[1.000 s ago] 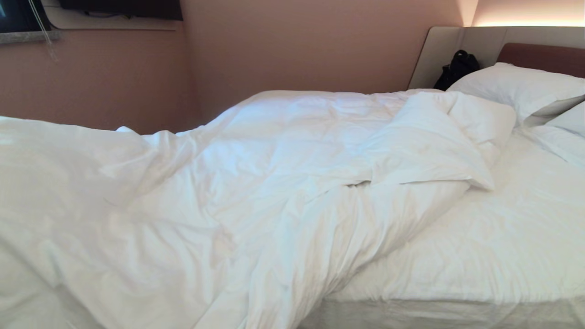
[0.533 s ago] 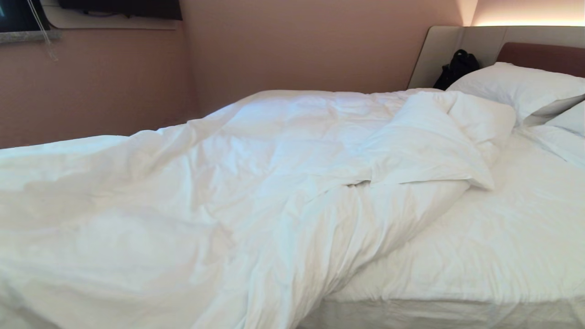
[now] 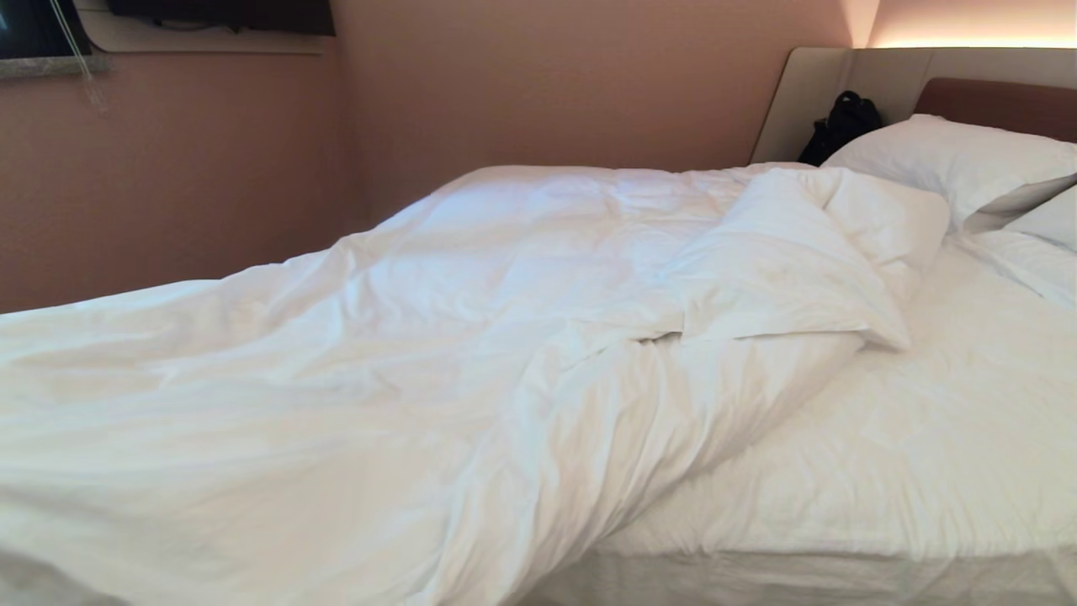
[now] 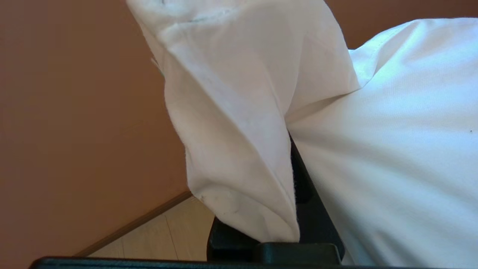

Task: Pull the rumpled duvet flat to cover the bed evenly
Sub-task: Flatten the corners of the folded blanket, then hold the folded corner of the quilt

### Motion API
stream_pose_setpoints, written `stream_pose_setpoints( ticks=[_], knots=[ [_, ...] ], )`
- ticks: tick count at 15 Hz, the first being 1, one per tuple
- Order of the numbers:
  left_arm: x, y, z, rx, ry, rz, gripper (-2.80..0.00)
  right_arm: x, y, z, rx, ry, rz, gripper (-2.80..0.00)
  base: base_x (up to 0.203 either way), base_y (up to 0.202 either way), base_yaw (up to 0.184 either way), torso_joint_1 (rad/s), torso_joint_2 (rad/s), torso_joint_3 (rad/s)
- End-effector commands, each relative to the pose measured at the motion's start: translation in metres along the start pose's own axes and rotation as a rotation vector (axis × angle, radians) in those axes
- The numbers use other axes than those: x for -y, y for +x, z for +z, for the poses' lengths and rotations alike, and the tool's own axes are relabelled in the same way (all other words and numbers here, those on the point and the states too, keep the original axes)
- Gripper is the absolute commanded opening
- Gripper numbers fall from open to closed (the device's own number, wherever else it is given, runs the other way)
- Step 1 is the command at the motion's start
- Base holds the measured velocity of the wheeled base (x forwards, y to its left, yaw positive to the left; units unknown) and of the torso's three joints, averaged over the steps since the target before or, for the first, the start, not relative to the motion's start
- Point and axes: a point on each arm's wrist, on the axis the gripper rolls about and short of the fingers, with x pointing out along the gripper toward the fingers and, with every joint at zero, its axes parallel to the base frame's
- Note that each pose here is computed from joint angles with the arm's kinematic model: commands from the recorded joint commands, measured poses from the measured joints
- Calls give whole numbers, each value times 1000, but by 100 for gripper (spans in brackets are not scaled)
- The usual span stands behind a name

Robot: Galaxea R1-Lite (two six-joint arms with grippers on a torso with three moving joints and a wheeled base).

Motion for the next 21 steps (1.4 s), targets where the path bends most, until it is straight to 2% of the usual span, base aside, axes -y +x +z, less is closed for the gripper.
stream_pose_setpoints(
  ticks=[1,2,6,7,8,15,21],
  knots=[
    [3,21,-18,-50,0,-7,-280,0,0,0,-2,-1,0,-280,0,0,0,0,0,0],
    [4,27,-25,-71,-2,-12,-280,0,0,0,-1,-1,0,-280,0,0,0,0,0,0],
    [6,24,-32,-94,-2,-20,-280,0,0,0,1,-1,1,-280,0,0,0,0,0,0],
    [7,22,-34,-102,-3,-37,-28,0,0,0,1,-1,0,-280,0,0,0,0,0,0],
    [7,19,-32,-94,-3,-40,0,0,0,0,0,-1,1,-280,0,0,0,0,0,0],
    [9,16,-42,-130,-2,-51,0,0,0,0,-1,-1,0,-280,0,0,0,0,0,0],
    [10,10,-36,-103,-15,-100,0,0,0,0,0,-1,0,-280,0,0,0,0,0,0]
  ],
)
